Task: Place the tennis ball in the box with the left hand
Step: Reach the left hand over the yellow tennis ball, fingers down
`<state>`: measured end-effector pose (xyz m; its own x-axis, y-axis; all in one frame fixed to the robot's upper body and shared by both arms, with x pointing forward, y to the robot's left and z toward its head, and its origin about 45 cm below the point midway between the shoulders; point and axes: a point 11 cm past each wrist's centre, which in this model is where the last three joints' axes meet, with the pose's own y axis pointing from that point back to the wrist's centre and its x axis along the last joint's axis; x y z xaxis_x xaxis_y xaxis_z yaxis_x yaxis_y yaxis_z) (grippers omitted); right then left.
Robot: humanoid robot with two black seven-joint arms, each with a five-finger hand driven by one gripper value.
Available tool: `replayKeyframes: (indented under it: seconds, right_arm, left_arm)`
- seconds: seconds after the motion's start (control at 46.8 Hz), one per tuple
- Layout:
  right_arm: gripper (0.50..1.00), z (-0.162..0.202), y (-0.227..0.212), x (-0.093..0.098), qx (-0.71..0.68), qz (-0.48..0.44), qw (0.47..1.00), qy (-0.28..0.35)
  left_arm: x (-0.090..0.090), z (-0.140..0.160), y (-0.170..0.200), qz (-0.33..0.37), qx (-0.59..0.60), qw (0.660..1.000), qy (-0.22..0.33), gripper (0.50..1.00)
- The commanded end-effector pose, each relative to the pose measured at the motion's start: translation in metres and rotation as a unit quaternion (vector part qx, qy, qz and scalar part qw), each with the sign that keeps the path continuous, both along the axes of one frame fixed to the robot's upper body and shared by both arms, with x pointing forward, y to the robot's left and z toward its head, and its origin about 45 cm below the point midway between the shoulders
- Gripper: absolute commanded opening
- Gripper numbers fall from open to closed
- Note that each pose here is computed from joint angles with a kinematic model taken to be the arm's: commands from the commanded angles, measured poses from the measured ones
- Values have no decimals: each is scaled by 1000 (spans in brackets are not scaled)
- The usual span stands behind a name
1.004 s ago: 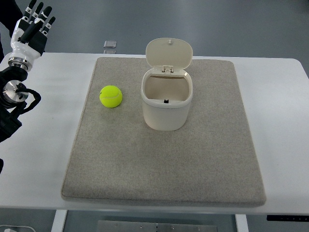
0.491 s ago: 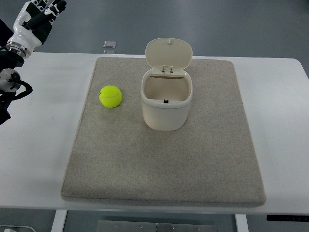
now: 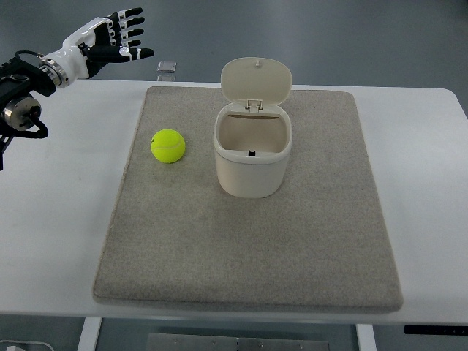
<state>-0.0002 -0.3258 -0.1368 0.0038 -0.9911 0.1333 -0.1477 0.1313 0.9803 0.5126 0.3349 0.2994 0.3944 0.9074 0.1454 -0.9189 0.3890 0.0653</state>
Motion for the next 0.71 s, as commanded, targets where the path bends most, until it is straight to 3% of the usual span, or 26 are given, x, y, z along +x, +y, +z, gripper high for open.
replayKeyframes:
  seconds: [0.0,0.449,0.684]
  right_arm:
    - [938,0,0,0,0,0,1000,0]
    - [938,0,0,0,1,0,1000,0]
    - [938,0,0,0,0,0,1000,0]
  left_arm:
    - [0,-1,-1,-5,14,1000,4,986]
    - [-8,-26,-15,-75,173,981,44,979]
    - [-5,-7,-27,-134,242,960,43,975]
